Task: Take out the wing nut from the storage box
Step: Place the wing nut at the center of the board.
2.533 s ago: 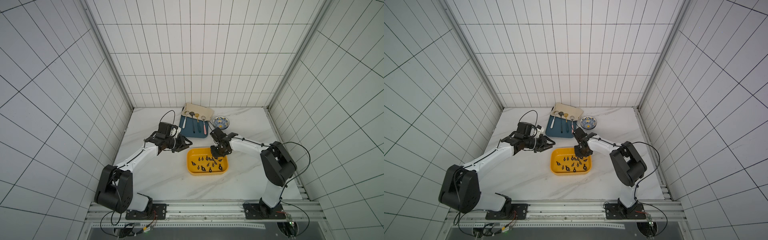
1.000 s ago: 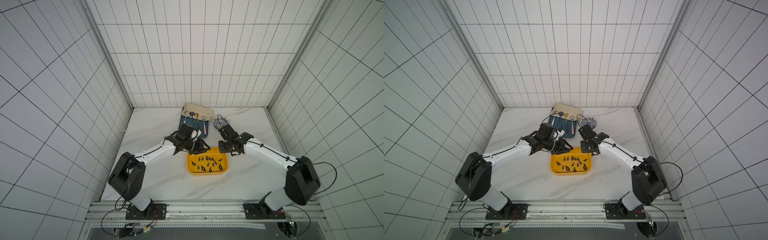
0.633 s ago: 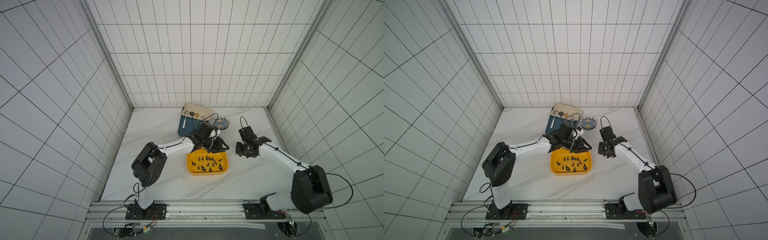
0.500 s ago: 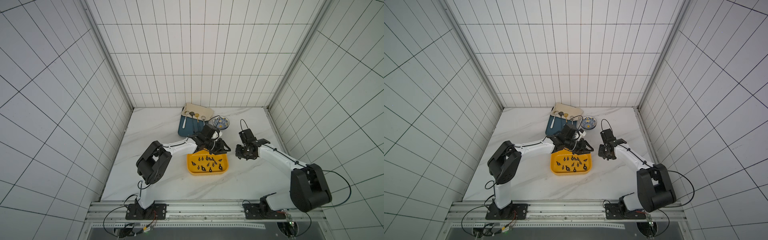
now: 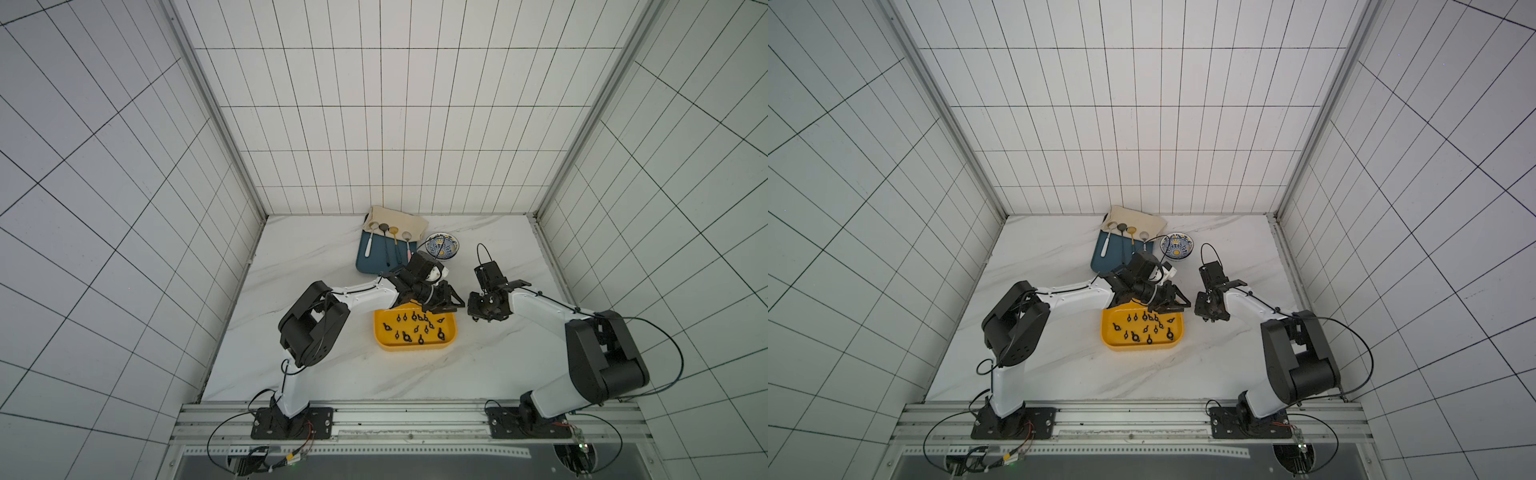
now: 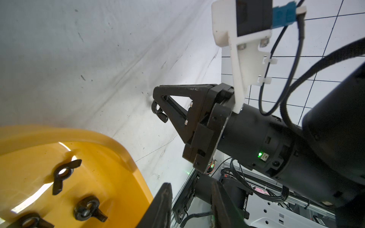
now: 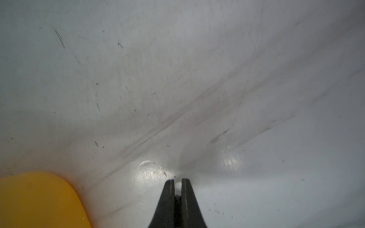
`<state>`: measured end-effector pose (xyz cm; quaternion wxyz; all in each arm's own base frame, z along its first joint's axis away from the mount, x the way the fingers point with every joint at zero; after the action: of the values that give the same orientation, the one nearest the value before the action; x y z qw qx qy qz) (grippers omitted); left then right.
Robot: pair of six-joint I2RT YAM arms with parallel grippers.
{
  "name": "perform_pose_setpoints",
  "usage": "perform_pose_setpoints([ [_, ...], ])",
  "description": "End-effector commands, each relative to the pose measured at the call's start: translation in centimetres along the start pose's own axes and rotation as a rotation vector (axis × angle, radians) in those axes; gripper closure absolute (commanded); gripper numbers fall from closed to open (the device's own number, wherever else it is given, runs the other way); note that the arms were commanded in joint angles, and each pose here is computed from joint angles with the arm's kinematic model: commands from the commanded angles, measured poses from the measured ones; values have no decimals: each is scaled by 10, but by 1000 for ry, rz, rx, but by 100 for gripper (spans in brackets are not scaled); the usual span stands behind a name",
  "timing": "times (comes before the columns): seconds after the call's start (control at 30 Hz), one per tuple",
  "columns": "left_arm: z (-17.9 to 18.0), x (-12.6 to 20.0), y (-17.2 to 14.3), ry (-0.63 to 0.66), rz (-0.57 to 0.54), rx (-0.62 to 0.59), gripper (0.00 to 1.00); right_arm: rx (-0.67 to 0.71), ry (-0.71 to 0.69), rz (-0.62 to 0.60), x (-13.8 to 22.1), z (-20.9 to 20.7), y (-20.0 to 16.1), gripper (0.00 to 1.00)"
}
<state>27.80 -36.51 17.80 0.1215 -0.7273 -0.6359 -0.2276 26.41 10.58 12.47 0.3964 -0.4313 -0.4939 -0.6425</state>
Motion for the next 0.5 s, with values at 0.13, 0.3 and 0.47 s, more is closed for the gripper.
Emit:
perform_pose_setpoints([
  [0.13, -3, 0, -2, -12, 13, -31, 63, 5, -43, 67, -14, -9, -13, 98],
  [0.3, -2, 2, -4, -11, 18, -36, 62, 8, -44, 74, -12, -8, -11, 90],
  [0.47, -4, 6, -6, -7, 17, -46, 62, 16, -47, 62, -4, -8, -10, 80],
])
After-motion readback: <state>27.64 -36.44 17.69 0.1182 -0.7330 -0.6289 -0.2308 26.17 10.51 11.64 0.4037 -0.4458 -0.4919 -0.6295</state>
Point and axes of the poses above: each gripper's point midway between its finger pads, its own x axis back along the fingers, its own z axis along the line the jaws close on, y = z × x, the point moved 10 cm from there along x, back along the fingers, and after that the axes turned 4 degrees about -x, right-handed, at the moved point
